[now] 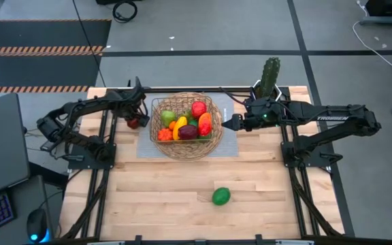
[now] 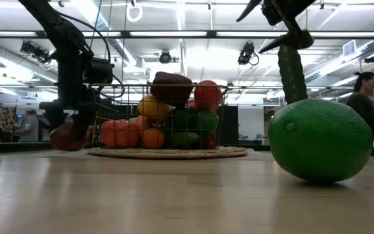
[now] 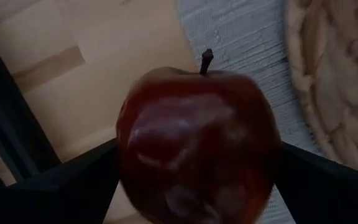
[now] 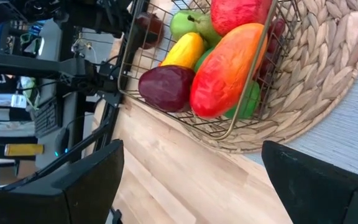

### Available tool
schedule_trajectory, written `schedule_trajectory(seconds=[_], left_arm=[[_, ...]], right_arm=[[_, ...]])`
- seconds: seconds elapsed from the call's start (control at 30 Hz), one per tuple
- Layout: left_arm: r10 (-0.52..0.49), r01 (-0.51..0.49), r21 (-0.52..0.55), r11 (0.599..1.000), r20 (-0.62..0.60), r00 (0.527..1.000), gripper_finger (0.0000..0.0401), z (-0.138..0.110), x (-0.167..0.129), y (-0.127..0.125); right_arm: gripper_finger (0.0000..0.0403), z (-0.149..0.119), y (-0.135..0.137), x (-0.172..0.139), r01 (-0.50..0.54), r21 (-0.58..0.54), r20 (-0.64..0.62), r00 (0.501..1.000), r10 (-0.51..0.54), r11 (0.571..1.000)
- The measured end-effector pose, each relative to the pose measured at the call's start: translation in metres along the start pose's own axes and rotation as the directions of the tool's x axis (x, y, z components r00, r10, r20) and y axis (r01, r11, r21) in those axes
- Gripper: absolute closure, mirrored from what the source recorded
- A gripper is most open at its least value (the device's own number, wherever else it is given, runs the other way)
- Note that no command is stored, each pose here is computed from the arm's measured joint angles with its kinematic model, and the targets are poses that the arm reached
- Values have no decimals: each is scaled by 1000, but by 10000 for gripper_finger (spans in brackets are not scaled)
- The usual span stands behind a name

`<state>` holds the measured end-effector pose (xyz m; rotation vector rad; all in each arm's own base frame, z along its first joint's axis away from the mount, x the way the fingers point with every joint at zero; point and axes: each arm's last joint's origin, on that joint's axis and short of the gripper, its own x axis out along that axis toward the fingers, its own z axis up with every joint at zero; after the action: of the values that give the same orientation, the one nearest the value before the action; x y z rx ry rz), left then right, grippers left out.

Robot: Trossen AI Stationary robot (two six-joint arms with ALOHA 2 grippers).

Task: Build produce basket
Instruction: Put the dark apple into the gold wire basket

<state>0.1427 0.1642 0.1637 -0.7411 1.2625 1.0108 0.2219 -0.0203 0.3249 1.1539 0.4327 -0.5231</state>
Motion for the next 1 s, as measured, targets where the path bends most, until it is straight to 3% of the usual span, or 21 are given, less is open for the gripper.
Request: schedule_trajectory(seconds=[0.37, 0.63, 0.87, 1.0], left_arm=[[8, -8, 3, 1000, -37, 999, 14, -3, 1, 1], [-117, 115, -28, 993, -94, 989, 46, -1, -9, -3], [-152, 152, -14, 988, -29, 988, 51, 19, -48, -10], [-72, 72, 5, 997, 33, 997, 52, 31, -79, -7]], right_arm=[[19, -1, -3, 0, 30, -23, -10, 999, -30, 999], [19, 2, -4, 0, 44, -66, 15, 999, -43, 997], [19, 6, -6, 0, 53, -91, 35, 998, -50, 994], [19, 6, -6, 0, 54, -116, 35, 998, -50, 992]])
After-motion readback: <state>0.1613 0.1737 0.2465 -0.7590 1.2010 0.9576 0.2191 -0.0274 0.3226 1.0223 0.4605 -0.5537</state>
